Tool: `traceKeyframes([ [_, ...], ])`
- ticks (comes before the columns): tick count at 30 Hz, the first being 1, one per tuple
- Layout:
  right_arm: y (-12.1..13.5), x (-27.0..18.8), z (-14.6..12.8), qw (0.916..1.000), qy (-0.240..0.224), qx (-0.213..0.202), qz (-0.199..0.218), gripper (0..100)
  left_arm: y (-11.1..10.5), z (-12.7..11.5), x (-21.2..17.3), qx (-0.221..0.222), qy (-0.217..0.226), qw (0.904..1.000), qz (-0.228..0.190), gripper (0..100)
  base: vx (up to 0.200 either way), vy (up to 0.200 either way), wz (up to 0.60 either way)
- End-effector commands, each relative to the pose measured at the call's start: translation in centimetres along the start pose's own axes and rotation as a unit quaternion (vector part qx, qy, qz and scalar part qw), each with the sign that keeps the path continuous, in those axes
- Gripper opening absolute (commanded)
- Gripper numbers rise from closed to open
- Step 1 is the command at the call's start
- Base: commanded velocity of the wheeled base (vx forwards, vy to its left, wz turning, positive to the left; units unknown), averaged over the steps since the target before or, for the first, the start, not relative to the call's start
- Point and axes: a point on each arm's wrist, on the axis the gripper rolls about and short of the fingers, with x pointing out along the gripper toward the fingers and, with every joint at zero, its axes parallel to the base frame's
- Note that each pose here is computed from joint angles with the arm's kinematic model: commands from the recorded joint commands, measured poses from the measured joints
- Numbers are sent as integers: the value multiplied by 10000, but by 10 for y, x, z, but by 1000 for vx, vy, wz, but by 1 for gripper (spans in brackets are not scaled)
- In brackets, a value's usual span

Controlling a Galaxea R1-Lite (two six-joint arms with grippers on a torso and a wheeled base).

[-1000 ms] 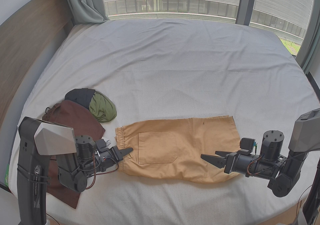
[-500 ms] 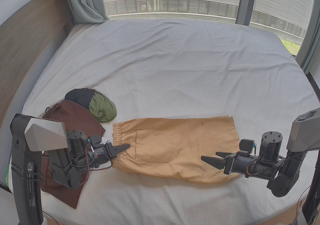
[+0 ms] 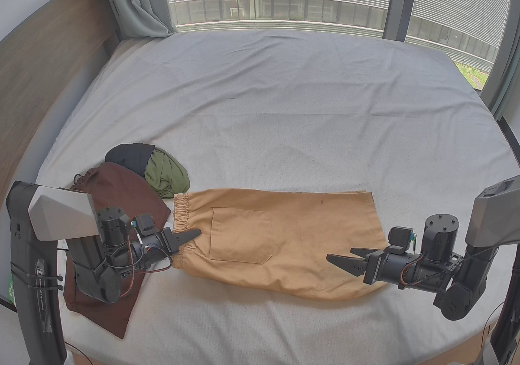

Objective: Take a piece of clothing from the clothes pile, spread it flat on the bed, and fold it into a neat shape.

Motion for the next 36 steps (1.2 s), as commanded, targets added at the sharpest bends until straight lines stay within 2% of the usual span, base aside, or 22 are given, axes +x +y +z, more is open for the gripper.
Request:
traceKeyframes([
  [1,0,0,0,10000,5,2,1,100,-5,3,-7,23,-10,10000,-44,0,0,0,0],
  [22,1,1,-2,10000,31,-4,12,100,-7,14,-21,31,-145,9999,-20,0,0,0,0],
  [30,-1,3,-4,10000,82,20,-11,100,-6,20,-29,292,-242,9993,3,0,0,0,0],
  [36,-1,3,-5,10000,89,23,-14,100,-7,26,-41,277,-244,9993,-110,0,0,0,0],
])
